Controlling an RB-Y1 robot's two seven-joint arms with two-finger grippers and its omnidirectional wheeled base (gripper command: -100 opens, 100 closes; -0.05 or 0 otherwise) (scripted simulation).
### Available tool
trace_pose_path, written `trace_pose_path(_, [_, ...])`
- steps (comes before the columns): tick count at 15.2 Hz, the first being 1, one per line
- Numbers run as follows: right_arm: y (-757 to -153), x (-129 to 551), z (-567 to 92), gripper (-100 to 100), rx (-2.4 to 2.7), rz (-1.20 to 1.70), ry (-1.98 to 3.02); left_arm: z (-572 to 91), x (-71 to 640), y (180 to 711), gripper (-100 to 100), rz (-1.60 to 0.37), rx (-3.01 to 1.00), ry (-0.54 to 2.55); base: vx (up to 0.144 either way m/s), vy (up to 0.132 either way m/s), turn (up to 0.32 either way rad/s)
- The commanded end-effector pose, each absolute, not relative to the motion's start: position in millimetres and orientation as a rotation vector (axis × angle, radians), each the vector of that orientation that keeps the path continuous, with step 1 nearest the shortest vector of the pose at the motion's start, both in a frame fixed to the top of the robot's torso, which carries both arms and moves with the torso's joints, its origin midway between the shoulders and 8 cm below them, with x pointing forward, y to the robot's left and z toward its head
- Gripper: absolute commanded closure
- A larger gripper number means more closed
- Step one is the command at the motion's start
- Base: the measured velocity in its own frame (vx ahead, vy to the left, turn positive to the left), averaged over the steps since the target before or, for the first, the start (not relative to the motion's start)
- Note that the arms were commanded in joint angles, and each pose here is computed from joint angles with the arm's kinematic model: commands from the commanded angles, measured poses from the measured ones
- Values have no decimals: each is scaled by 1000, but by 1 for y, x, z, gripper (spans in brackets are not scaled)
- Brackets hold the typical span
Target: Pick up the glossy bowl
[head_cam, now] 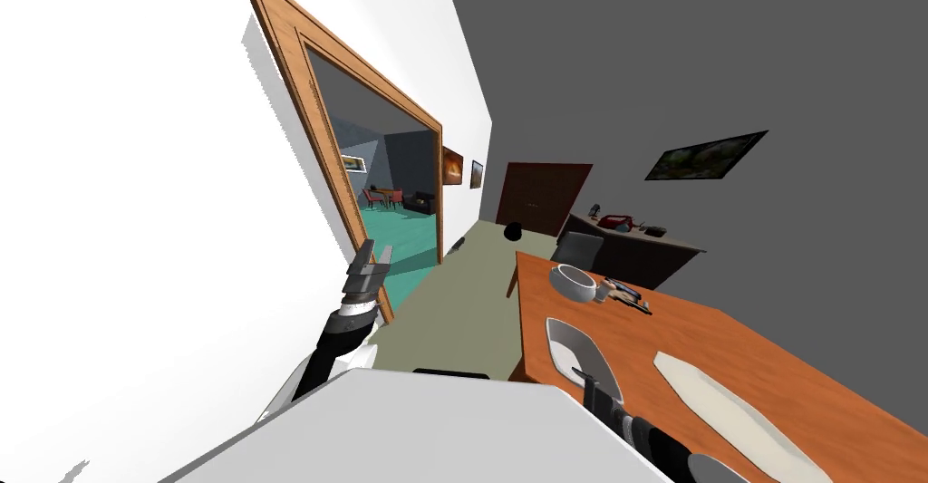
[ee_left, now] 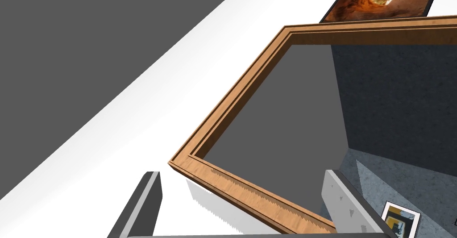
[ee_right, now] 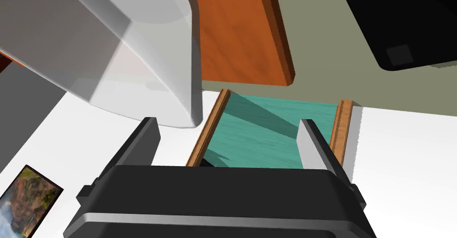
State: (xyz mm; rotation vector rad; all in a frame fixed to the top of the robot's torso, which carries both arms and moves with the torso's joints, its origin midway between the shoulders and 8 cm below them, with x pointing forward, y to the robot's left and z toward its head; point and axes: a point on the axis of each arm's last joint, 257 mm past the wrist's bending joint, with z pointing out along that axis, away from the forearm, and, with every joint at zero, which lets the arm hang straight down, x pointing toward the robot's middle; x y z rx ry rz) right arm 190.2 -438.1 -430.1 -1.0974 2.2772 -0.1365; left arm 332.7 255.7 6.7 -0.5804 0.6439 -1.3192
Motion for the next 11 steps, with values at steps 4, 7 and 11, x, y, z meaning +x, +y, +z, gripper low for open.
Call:
trace_pose_path(4, [-483, 153, -440, -100, -1319, -243, 2312, 7, 333, 256, 0, -1319, -580, 644, 87, 11, 57])
trace_pose_path(7, [-500, 138, -442, -100, -1403, -276, 2321, 7, 333, 256, 0, -1319, -580, 644, 75, 4, 39])
trace_pose_path(11, [-508, 132, -448, -100, -1407, -294, 2338, 7, 333, 256, 0, -1319, -580, 644, 49, 4, 53])
